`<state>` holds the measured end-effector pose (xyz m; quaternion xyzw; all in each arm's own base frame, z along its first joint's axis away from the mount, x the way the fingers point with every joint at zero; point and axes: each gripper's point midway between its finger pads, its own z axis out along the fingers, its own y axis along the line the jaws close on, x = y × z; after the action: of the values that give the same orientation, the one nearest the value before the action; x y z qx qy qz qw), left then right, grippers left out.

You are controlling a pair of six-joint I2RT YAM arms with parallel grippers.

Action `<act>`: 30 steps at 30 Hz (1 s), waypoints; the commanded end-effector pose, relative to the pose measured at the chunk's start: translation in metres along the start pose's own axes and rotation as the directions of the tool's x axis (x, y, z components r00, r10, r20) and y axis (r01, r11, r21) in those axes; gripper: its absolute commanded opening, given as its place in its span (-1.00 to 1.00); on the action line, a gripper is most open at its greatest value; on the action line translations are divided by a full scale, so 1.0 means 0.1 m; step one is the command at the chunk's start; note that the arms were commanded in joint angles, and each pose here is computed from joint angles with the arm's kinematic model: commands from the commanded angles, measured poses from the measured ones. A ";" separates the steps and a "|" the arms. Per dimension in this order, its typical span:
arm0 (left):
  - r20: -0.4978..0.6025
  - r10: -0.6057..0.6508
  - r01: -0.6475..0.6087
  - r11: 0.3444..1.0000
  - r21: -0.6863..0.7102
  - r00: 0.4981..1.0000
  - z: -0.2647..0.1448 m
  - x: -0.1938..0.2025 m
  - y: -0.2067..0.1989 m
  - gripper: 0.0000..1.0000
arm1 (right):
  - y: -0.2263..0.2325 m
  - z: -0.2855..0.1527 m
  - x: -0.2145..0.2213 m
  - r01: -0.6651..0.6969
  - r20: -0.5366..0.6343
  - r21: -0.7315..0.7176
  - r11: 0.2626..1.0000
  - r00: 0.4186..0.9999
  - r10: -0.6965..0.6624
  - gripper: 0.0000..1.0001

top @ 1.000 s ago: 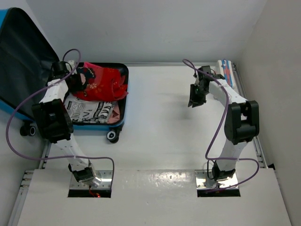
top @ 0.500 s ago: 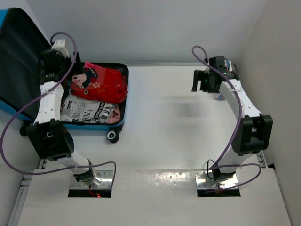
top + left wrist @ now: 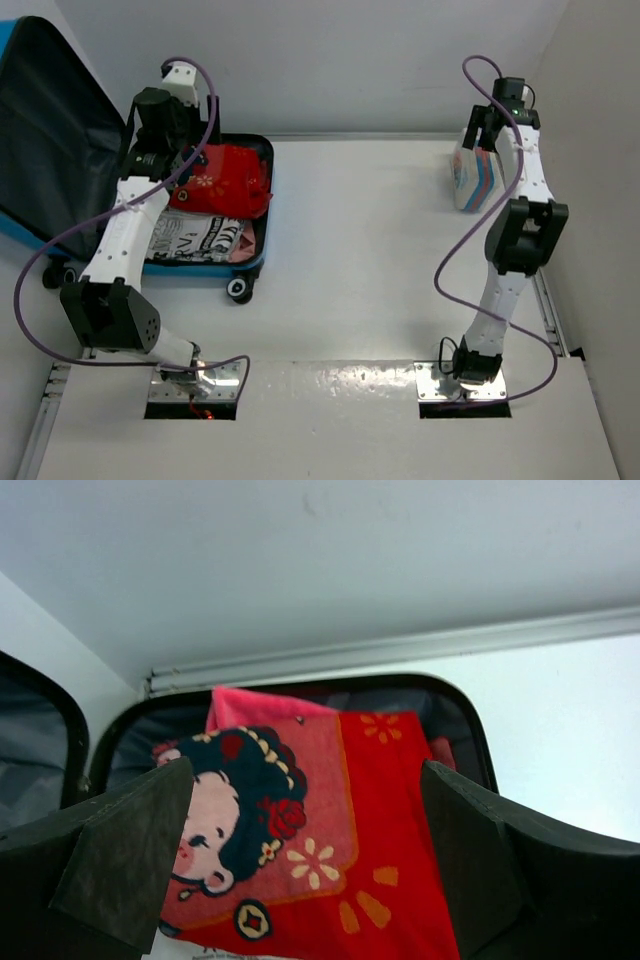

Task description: Pack the luggage

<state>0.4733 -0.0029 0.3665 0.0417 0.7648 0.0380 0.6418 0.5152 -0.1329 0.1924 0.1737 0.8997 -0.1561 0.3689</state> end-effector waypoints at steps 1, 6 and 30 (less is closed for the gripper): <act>0.012 0.017 -0.017 1.000 -0.010 1.000 -0.01 -0.05 -0.04 0.98 | -0.06 0.19 -0.19 0.003 0.004 0.045 0.999 1.000 -0.003 1.00; -0.005 0.064 -0.064 0.998 -0.002 0.998 0.04 0.01 -0.16 0.98 | -0.10 0.33 -0.23 -0.021 0.019 -0.007 1.000 1.000 0.021 1.00; -0.097 0.063 -0.065 0.998 -0.020 0.993 0.20 0.33 -0.18 0.98 | 0.05 0.68 0.36 -0.020 -0.106 -0.114 0.993 0.994 0.008 1.00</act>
<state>0.4870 -0.0158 0.3218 0.0675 0.7979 0.0727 0.5946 0.5480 -0.1391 0.1293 0.1674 0.9189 -0.0633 0.3515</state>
